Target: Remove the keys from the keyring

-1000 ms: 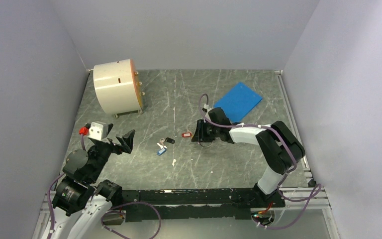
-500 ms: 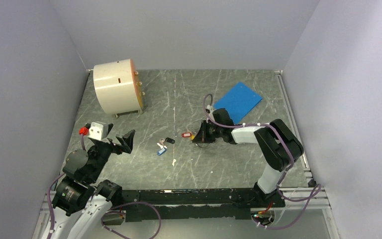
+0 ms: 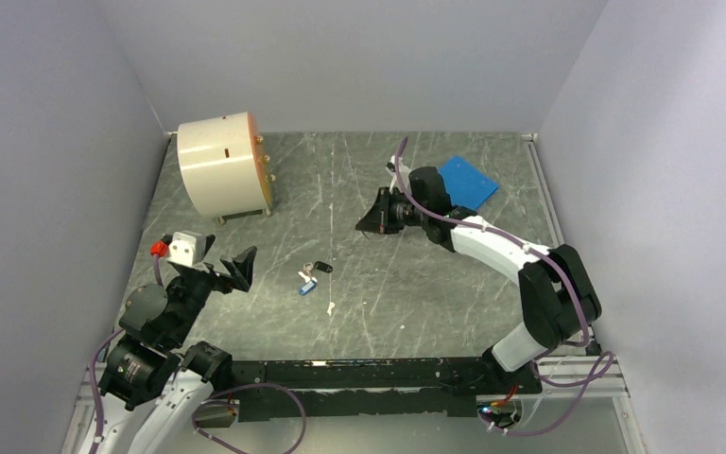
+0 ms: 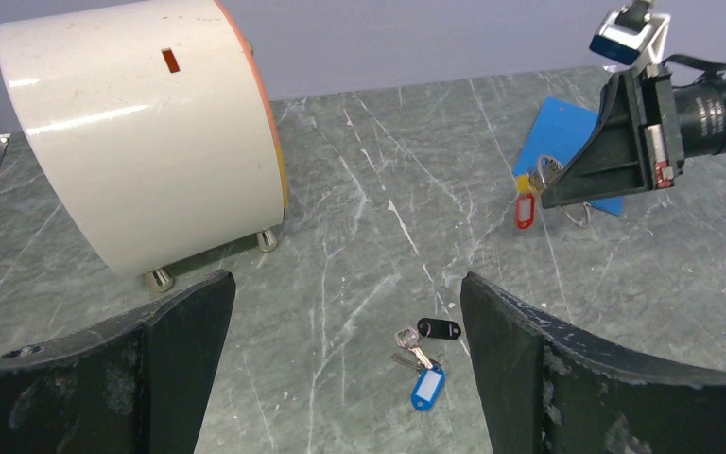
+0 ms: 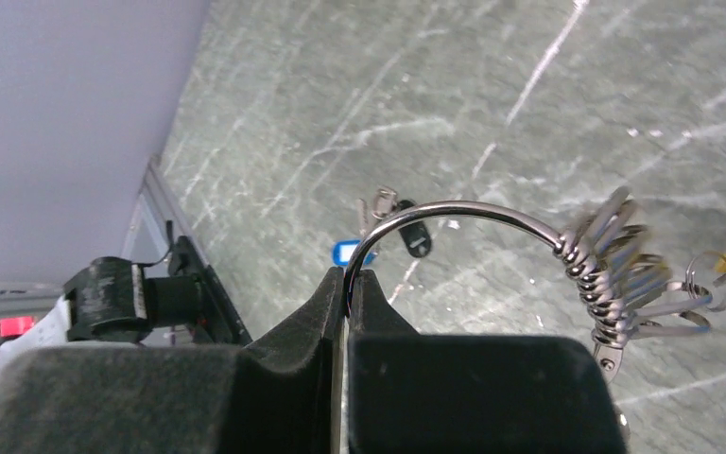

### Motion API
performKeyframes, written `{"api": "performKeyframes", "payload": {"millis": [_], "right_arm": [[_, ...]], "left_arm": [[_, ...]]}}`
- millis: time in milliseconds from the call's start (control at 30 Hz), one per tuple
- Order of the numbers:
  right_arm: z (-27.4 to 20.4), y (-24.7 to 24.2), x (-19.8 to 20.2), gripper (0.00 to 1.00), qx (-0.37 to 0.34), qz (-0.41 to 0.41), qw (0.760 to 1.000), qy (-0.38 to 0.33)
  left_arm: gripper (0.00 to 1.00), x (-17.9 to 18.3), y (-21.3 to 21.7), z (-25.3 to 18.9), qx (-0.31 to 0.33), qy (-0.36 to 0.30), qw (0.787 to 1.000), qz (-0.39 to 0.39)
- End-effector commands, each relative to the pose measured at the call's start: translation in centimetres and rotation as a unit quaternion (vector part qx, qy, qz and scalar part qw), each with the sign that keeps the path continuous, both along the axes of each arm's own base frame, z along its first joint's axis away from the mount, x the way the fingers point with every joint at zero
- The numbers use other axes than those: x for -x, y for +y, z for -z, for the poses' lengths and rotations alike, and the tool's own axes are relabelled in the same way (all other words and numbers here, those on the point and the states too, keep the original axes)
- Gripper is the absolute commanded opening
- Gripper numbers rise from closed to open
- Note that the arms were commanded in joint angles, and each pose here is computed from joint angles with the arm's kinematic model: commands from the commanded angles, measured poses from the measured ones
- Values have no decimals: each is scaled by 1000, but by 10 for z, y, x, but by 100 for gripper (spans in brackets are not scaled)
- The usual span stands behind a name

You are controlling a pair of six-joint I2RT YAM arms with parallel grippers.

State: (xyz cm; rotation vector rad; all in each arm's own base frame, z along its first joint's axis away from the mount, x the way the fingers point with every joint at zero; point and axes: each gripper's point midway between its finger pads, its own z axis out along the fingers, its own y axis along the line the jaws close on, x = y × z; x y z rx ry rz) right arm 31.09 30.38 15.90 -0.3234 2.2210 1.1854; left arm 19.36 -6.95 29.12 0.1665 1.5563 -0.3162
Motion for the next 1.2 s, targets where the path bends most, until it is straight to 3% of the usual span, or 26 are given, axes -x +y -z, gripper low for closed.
{"api": "performKeyframes", "payload": {"millis": [0, 300, 500, 800, 900, 1167], "right_arm": [[-38, 8, 4, 0, -45, -32, 998, -30], [10, -2, 29, 0, 2, -67, 998, 16], [48, -18, 38, 0, 71, -81, 993, 38], [38, -47, -1, 0, 164, -40, 986, -11], [27, -46, -6, 0, 166, -38, 985, -30], [73, -44, 23, 0, 198, -65, 978, 7]], "left_arm": [[95, 1, 1, -14, -2, -15, 1000, 0], [95, 0, -7, -14, -3, 8, 1000, 18], [95, -8, -18, -6, -12, 37, 999, 38], [95, -10, -19, -1, -18, 48, 998, 36], [95, -10, -18, -1, -18, 48, 998, 35], [95, -9, -18, -2, -17, 47, 998, 37]]}}
